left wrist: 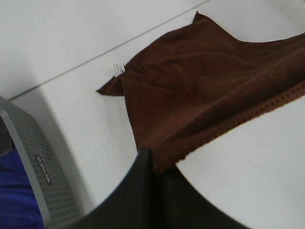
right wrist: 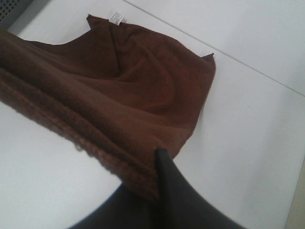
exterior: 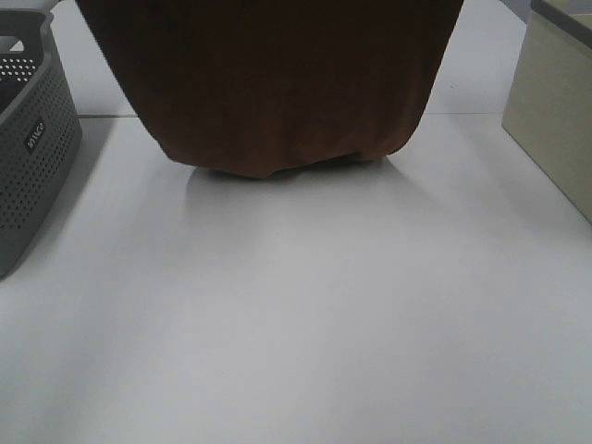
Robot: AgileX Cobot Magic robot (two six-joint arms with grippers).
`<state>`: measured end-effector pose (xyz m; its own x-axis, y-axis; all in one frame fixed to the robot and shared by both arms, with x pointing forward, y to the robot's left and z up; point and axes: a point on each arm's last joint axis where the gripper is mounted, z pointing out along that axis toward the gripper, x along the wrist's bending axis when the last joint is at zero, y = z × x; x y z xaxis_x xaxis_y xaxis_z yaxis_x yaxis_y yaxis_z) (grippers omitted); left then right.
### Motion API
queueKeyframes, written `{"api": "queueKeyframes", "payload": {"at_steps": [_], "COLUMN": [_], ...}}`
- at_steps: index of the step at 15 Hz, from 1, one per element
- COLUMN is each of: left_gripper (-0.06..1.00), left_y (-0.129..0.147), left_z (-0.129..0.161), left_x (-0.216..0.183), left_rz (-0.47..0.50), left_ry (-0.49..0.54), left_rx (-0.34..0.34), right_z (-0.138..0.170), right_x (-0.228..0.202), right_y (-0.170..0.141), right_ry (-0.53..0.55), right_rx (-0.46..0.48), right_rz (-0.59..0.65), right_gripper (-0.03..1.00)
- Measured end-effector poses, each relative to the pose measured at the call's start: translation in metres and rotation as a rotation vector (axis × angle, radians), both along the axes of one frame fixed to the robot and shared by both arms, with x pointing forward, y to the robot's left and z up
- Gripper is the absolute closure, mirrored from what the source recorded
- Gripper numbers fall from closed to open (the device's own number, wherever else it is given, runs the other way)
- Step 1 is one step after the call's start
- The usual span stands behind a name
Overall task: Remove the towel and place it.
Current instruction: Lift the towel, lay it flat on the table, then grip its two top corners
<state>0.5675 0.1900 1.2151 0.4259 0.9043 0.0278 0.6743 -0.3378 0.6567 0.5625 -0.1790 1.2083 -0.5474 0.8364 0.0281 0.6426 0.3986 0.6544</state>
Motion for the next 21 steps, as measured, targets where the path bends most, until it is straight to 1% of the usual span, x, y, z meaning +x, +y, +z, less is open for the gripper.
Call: {"api": "queueKeyframes", "payload": {"at_steps": [2, 3, 5, 8, 12, 15, 16, 17, 18, 19, 20, 21], "left_gripper": [0.94, 0.94, 0.94, 0.94, 0.94, 0.94, 0.94, 0.94, 0.94, 0.94, 0.94, 0.94], "left_y": [0.009, 0.011, 0.015, 0.020, 0.022, 0.023, 0.022, 0.022, 0.023, 0.023, 0.022, 0.022], "left_z": [0.003, 0.002, -0.012, -0.033, -0.075, -0.107, -0.129, -0.129, -0.138, -0.145, -0.161, -0.161], "left_x": [-0.042, -0.051, -0.076, -0.109, -0.141, -0.153, -0.159, -0.159, -0.162, -0.164, -0.168, -0.168], "left_rz": [-0.007, -0.011, -0.020, -0.034, -0.057, -0.053, -0.063, -0.063, -0.062, -0.060, -0.075, -0.075], "left_ry": [0.020, 0.030, 0.081, 0.146, 0.289, 0.398, 0.478, 0.478, 0.512, 0.536, 0.601, 0.601], "left_rx": [-0.035, -0.042, -0.068, -0.118, -0.167, -0.172, -0.171, -0.171, -0.170, -0.169, -0.165, -0.165], "right_z": [0.004, 0.005, 0.002, -0.015, -0.059, -0.082, -0.101, -0.101, -0.112, -0.127, -0.155, -0.155], "right_x": [-0.030, -0.045, -0.063, -0.095, -0.135, -0.160, -0.174, -0.174, -0.178, -0.181, -0.186, -0.186], "right_y": [-0.008, -0.012, -0.016, -0.024, -0.034, -0.038, -0.041, -0.041, -0.041, -0.042, -0.042, -0.042], "right_ry": [0.005, 0.016, 0.034, 0.096, 0.224, 0.293, 0.345, 0.345, 0.384, 0.434, 0.546, 0.546], "right_rx": [0.011, 0.026, 0.040, 0.051, 0.044, 0.075, 0.079, 0.079, 0.073, 0.066, 0.049, 0.049], "right_rz": [0.004, -0.005, -0.007, -0.019, -0.032, -0.031, -0.032, -0.032, -0.035, -0.040, -0.051, -0.051], "right_gripper": [0.96, 0.96, 0.96, 0.96, 0.96, 0.96, 0.96, 0.96, 0.96, 0.96, 0.96, 0.96]}}
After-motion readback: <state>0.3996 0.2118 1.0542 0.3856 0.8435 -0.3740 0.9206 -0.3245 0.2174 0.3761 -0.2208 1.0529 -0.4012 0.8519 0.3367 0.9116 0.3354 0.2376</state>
